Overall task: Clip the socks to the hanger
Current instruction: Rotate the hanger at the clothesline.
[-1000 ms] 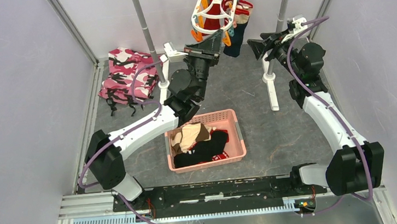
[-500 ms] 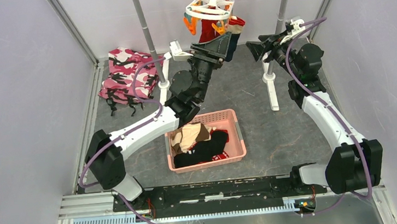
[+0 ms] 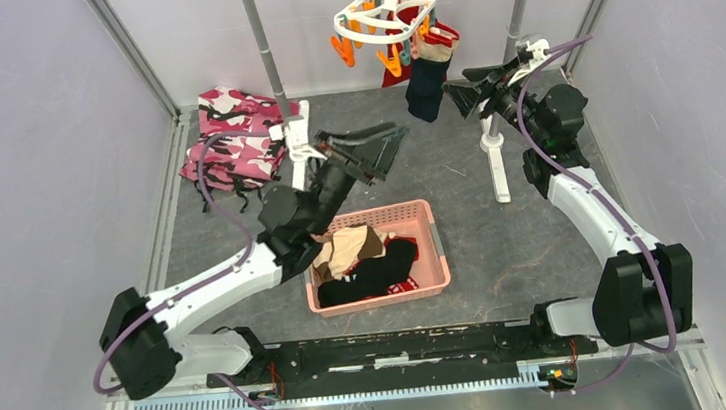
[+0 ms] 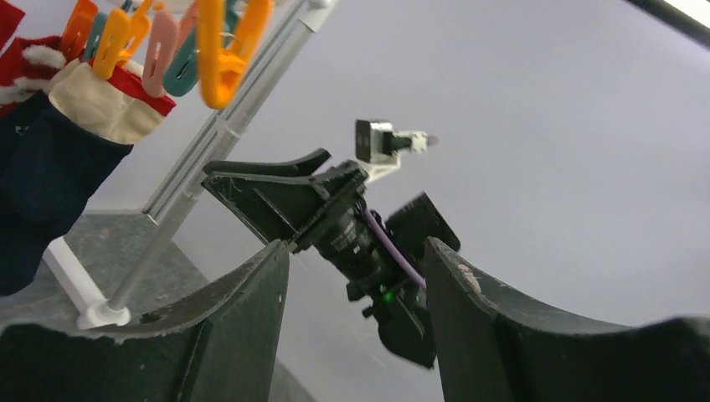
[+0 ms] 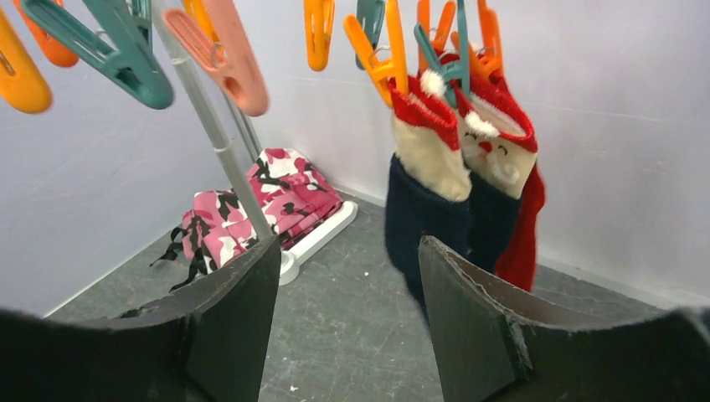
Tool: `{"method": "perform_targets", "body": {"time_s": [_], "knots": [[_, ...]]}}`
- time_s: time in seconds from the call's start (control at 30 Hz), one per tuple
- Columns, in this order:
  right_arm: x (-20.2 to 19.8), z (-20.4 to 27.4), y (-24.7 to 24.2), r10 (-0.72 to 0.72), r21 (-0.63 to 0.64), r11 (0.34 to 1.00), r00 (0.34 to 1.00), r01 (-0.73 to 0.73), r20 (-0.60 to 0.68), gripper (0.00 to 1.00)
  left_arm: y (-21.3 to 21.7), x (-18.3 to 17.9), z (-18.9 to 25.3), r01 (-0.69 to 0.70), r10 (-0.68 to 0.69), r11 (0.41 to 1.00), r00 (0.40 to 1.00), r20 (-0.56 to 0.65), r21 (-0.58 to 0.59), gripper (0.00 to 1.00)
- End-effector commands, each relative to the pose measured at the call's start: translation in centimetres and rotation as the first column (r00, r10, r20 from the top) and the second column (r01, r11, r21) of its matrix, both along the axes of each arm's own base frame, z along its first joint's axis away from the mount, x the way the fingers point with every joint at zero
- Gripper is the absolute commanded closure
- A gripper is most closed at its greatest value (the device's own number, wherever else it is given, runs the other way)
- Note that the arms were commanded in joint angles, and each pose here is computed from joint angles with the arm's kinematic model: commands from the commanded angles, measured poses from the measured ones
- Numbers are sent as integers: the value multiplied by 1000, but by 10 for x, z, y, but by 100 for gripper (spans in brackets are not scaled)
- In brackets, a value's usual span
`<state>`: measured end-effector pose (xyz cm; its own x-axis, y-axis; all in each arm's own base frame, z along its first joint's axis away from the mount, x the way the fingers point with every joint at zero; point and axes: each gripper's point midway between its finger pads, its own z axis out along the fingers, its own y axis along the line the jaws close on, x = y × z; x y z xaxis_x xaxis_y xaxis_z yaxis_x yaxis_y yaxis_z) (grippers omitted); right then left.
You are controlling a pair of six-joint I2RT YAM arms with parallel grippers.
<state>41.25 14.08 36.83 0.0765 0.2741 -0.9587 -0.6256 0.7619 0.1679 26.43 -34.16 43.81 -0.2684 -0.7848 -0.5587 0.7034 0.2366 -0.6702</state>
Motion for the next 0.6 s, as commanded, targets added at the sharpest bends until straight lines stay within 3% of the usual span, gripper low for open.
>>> {"method": "perform_targets", "body": {"time_s": [0.0,0.1,0.27,0.37,0.57], "knots": [[-10,12,12,75,7,997,995,-76,72,32,23,-37,-3,-61,13,984,961,275,166,30],[-13,12,16,95,-8,995,992,-95,84,32,32,-36,-30,-144,45,945,946,321,293,25],[-20,11,24,124,-40,992,986,-120,110,32,60,-26,-75,-283,130,827,937,325,485,16],[-20,7,38,164,-65,985,980,-157,109,32,78,-20,-96,-351,187,761,924,334,546,14],[3,-1,57,167,-63,985,982,-161,88,34,97,-14,-136,-381,245,697,923,298,608,13]]}}
